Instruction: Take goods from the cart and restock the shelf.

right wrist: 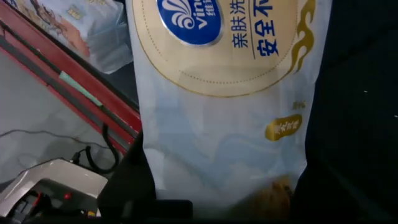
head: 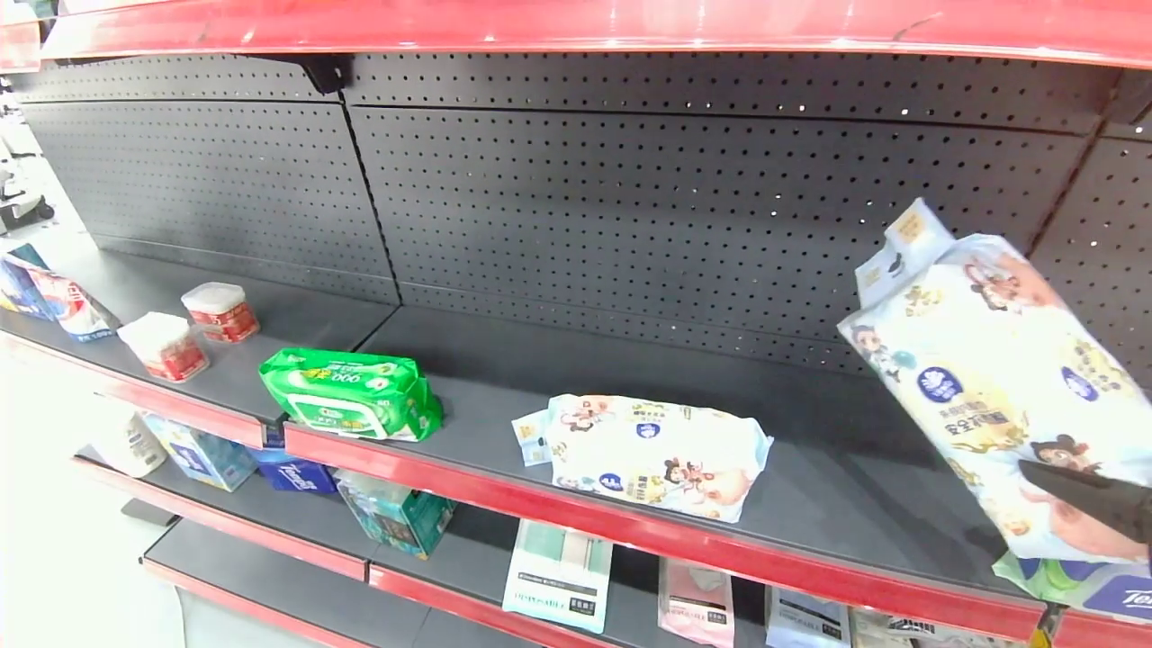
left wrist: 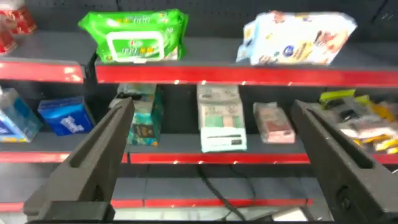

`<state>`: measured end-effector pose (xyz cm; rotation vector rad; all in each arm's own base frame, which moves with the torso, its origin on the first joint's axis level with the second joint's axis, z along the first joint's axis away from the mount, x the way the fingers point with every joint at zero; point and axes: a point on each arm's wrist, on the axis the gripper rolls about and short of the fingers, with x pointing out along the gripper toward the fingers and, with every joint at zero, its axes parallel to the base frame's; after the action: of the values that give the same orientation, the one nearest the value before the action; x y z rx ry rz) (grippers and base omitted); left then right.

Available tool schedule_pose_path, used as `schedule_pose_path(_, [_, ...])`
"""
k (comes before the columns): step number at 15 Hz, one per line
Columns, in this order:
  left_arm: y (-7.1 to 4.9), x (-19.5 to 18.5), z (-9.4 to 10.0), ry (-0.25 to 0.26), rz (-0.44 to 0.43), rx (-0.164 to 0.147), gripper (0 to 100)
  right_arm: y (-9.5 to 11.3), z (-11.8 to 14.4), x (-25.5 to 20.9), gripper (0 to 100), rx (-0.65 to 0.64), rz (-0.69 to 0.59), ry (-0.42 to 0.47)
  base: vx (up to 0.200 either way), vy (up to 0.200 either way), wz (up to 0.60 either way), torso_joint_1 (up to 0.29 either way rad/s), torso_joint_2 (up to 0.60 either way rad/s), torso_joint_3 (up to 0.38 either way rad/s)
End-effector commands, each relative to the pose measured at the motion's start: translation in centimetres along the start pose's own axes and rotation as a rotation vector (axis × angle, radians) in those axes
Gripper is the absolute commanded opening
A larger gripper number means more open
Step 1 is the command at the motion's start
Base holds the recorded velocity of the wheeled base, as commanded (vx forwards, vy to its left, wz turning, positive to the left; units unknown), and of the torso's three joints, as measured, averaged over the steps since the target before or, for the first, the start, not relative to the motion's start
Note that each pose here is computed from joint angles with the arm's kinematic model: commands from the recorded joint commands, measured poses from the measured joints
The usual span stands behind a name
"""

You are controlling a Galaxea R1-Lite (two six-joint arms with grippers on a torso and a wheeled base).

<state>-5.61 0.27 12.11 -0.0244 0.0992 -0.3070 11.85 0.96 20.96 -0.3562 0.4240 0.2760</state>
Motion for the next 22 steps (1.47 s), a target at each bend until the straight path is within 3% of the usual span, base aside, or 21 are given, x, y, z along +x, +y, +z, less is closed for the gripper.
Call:
schedule_pose_path(1, [0.1,0.4,-0.9,0.010,0.003,0.004,100,-0.7,0.9,2.9,0,-0.025,0.062,0.055,0.000,0.000,0.00,0.000,0.00,0.000])
schedule_pose_path(5, [0.3,0.9,-1.5,0.017,0.039,0.011,100,-2.7,3.4,10.5,0,-0.144,0.152,0.089,0.000,0.000,0.00,0.000,0.00,0.000])
schedule_pose_path(8, [0.4,1.4,-2.5,0.058,0.038,0.055,100,-3.4,3.6,14.8,0,-0.184,0.214,0.120,0.000,0.000,0.00,0.000,0.00,0.000])
schedule_pose_path(16, [0.6,1.7,-2.9,0.069,0.062,0.055,100,-4.4,3.8,22.1,0,-0.364,0.345,0.104,0.000,0.000,0.00,0.000,0.00,0.000])
schedule_pose_path(22, [0.6,1.6,-2.9,0.069,0.079,0.057,100,-3.1,4.0,25.2,0,-0.410,0.409,0.124,0.000,0.000,0.00,0.000,0.00,0.000])
